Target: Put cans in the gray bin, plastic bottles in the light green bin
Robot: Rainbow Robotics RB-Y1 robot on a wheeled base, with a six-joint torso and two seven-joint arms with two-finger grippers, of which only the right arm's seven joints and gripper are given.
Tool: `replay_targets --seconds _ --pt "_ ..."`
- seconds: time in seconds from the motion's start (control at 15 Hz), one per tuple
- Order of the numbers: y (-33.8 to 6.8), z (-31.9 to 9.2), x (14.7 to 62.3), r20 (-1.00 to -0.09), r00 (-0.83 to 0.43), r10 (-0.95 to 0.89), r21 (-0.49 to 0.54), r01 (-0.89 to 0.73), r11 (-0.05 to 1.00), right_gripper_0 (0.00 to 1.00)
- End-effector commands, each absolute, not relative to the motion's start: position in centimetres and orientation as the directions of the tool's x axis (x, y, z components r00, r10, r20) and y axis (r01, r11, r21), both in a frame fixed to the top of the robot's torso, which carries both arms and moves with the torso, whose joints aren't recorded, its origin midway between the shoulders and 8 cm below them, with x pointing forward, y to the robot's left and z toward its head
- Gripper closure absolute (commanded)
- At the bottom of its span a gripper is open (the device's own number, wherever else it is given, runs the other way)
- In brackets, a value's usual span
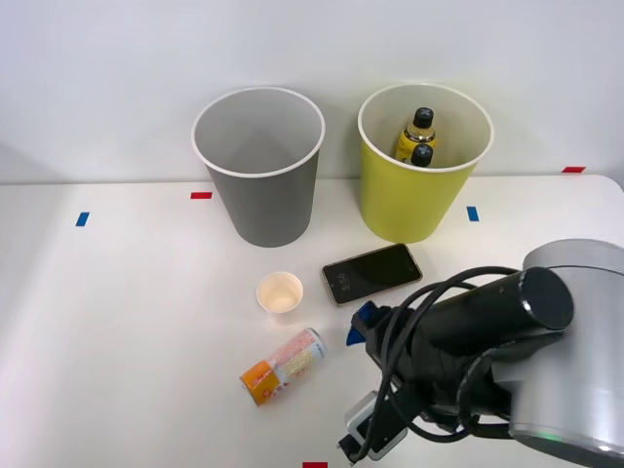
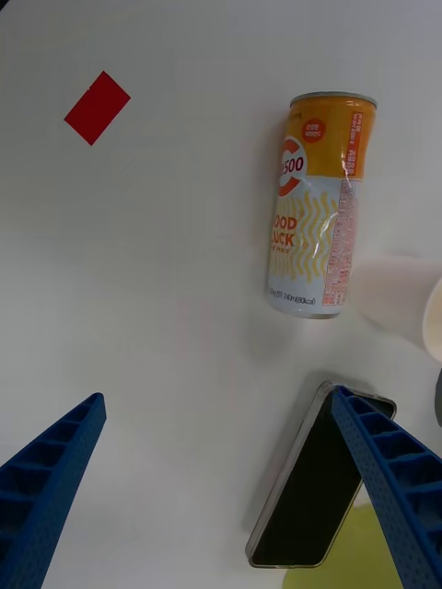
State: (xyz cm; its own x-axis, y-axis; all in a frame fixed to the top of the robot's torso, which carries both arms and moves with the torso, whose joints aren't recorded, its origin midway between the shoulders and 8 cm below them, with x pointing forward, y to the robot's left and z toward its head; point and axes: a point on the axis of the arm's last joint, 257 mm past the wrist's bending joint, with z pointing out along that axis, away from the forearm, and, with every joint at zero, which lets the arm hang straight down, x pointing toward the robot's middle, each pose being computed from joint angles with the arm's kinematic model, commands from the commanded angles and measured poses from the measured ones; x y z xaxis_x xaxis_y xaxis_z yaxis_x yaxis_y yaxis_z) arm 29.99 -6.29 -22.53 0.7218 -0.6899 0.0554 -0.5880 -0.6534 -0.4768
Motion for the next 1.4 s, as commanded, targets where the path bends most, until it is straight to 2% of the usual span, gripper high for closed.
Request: replay_targets --seconds 0.07,0.6,1.07,1.4 --pt "-4.6 -23.6 30.4 0.050 0.730 -0.681 -0.472 -0.584 -0.661 0.15" --pt "-2.4 -24.4 29.6 0.091 0.763 -0.640 -0.488 -0.526 -0.697 0.15" --pt "-3.7 -24.1 30.8 0.086 0.681 -0.727 -0.513 -0.595 -0.619 0.15" --pt "-4.1 -23.5 31.1 0.093 0.666 -0.740 -0.530 -0.596 -0.603 0.15"
